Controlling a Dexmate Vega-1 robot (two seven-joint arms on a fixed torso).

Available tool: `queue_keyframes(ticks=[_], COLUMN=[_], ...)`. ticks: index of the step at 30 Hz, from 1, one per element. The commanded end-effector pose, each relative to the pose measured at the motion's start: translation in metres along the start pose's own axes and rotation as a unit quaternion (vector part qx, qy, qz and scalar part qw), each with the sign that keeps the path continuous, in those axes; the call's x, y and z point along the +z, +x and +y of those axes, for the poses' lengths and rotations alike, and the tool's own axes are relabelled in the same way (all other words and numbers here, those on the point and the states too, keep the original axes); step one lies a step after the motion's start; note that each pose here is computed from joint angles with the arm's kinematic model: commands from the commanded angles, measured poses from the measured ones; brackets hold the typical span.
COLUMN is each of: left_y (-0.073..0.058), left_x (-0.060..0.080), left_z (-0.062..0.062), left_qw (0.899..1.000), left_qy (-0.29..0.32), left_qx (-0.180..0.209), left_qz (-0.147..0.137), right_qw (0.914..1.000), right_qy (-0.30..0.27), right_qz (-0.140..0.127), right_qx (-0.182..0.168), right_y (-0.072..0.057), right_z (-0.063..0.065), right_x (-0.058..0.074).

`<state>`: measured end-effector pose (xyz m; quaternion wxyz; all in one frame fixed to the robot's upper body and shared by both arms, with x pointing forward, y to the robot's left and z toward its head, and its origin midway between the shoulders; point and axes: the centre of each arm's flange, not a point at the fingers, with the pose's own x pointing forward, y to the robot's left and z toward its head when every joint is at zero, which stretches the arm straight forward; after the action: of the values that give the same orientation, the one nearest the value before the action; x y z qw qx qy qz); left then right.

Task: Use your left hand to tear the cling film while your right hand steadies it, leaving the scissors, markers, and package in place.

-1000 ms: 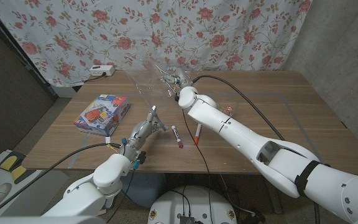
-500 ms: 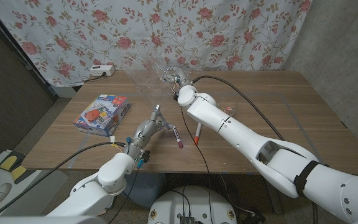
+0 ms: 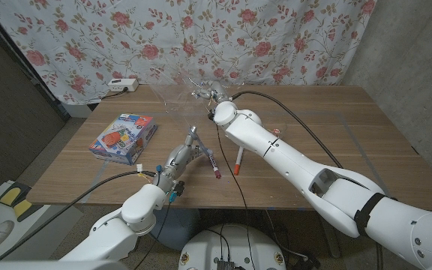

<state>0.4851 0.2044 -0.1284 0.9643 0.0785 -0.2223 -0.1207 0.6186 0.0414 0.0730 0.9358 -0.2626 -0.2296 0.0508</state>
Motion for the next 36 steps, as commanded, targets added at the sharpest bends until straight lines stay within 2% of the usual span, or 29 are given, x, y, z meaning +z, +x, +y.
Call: queue_keyframes(ticks=[1, 13, 36], left_y=[0.001, 0.002, 0.012], left_x=[-0.001, -0.004, -0.006], left_z=[-0.004, -0.007, -0.011], left_qw=[1.0, 1.0, 0.998], left_qy=[-0.006, -0.014, -0.022], left_qx=[-0.012, -0.02, -0.054], left_qz=[-0.002, -0.002, 0.005], right_qw=[1.0, 1.0, 0.9999], right_qy=[0.006, 0.007, 0.01], right_qz=[0.003, 0.002, 0.003], right_qx=[0.003, 0.004, 0.003], right_y=[-0.001, -0.001, 0.0], right_z=[0.0, 0.003, 0.005], right_x=[0.001, 0.003, 0.004])
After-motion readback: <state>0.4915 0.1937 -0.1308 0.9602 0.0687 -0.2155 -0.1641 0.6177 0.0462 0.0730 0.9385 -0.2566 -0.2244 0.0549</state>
